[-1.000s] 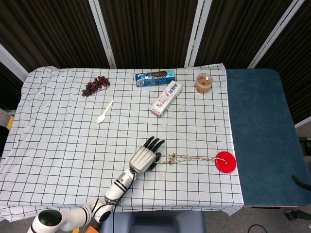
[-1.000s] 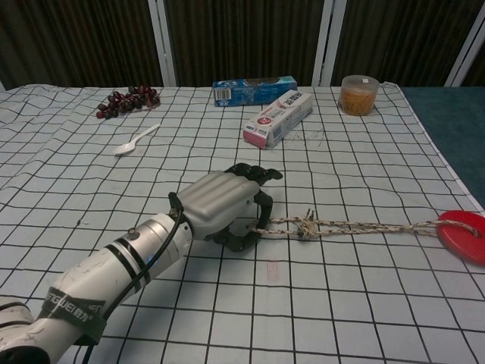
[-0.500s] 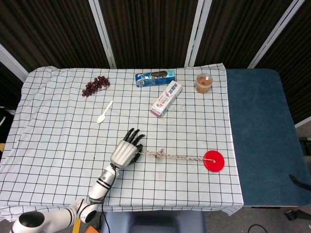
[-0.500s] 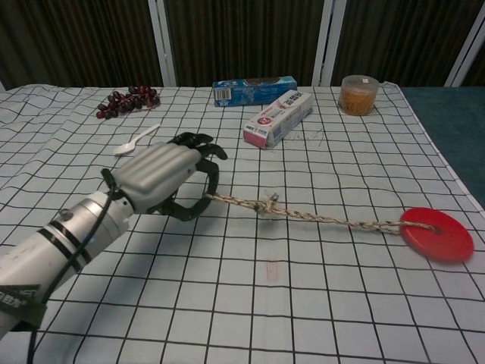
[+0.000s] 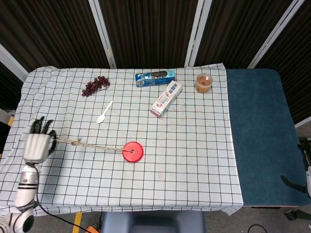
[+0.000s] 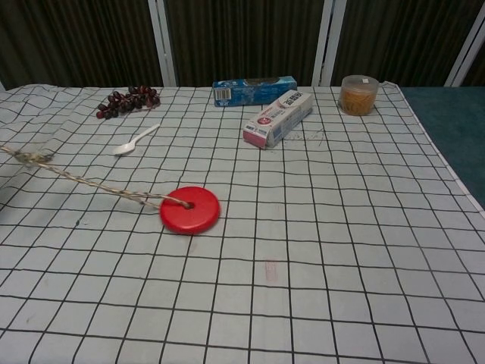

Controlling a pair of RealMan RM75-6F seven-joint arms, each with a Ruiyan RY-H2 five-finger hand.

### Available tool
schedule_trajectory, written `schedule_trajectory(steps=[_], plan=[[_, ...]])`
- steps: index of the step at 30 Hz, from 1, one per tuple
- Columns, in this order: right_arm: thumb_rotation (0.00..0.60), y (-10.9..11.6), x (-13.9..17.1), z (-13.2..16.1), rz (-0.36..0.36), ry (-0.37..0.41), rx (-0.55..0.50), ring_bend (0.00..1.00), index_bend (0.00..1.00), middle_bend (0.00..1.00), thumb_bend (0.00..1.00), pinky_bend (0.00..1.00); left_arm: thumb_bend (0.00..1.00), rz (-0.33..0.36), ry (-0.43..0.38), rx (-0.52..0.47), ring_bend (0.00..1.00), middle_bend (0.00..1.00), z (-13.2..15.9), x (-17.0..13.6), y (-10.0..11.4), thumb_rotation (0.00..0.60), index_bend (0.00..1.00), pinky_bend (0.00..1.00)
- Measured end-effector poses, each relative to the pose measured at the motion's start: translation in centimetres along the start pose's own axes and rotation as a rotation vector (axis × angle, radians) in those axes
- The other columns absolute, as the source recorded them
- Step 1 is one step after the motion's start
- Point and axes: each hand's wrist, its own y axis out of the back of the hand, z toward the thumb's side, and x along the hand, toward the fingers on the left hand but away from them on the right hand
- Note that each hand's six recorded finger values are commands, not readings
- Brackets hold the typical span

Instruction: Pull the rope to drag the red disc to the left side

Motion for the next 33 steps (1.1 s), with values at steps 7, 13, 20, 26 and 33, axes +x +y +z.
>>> schedule_trajectory(steps=[7, 13, 20, 26, 33], plan=[[0.600, -0.4, 0.3, 0.8, -0.002, 0.028, -0.011, 0.00, 0.00, 0.00, 0.27, 0.00, 0.77, 0.026, 0.252, 0.080, 0.00, 0.18, -10.1, -0.5, 2.8, 0.600, 0.86, 0.14], [0.600, -0.9, 0.2, 0.9, 0.011, 0.029, -0.014, 0.00, 0.00, 0.00, 0.27, 0.00, 0.78, 0.106, 0.341, 0.076, 0.02, 0.21, -11.8, -1.0, 4.3, 0.600, 0.86, 0.16], [0.600, -0.9, 0.2, 0.8, 0.012, 0.024, -0.012, 0.00, 0.00, 0.00, 0.27, 0.00, 0.77, 0.130, 0.265, 0.070, 0.03, 0.22, -9.2, -0.8, 4.3, 0.600, 0.86, 0.16], [0.600, -1.1, 0.1, 0.6, 0.019, 0.007, -0.011, 0.00, 0.00, 0.00, 0.27, 0.00, 0.77, 0.188, 0.045, -0.110, 0.05, 0.24, -0.3, 0.5, 5.4, 0.600, 0.86, 0.15], [0.600, -1.1, 0.0, 0.7, 0.023, 0.000, -0.011, 0.00, 0.00, 0.00, 0.27, 0.00, 0.46, 0.052, -0.069, -0.181, 0.00, 0.03, 4.7, 2.2, 3.2, 0.600, 0.17, 0.01]])
